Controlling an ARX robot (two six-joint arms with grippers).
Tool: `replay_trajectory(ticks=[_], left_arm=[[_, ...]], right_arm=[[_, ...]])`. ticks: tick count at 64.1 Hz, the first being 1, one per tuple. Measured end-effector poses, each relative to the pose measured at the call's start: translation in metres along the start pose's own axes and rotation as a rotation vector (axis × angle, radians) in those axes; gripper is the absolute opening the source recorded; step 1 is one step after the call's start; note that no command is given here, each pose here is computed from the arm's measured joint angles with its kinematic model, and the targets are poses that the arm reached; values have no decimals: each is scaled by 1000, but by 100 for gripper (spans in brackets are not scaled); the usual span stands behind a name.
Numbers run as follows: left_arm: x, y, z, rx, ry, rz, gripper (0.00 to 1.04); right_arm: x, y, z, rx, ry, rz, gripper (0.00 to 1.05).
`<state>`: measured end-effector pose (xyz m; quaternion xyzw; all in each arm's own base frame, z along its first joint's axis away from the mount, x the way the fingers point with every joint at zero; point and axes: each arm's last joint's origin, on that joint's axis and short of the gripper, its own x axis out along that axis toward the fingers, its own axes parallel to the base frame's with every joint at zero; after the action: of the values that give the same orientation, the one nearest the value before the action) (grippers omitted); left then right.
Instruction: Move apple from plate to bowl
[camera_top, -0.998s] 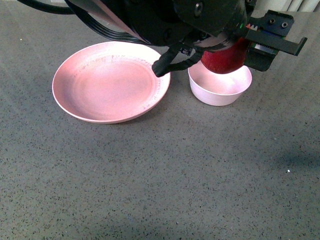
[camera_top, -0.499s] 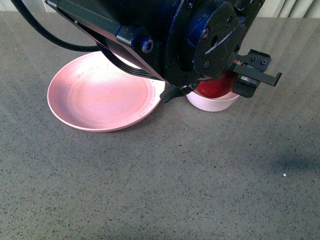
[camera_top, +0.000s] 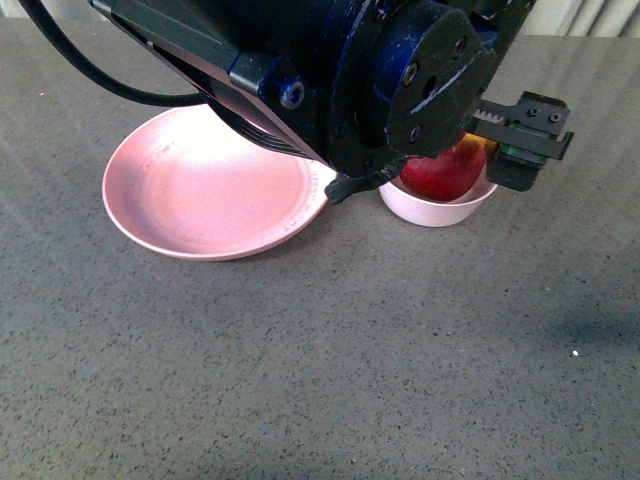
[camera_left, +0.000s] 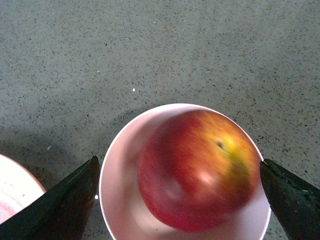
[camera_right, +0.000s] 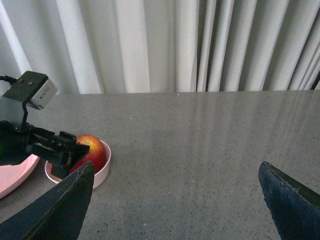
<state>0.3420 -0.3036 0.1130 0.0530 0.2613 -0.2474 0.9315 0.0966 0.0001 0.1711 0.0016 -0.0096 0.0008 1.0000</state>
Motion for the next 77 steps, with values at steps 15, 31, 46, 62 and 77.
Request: replay_trajectory(ticks=[15,31,46,62,77], left_arm=[[-54,41,16,-86,-115,19,96],[-117,89,-14,-122,-433,387,75],[-197,136,-54,-124,-538,495,29],[-240,151,-81,-116,-526,492,2],[-267,158,-97,-118,-523,498,2]], right_arm=[[0,0,0,0,0,0,96],[0,0,0,0,0,1,96],[0,0,0,0,0,0,96],[0,0,0,0,0,0,96],[0,0,0,0,0,0,96]])
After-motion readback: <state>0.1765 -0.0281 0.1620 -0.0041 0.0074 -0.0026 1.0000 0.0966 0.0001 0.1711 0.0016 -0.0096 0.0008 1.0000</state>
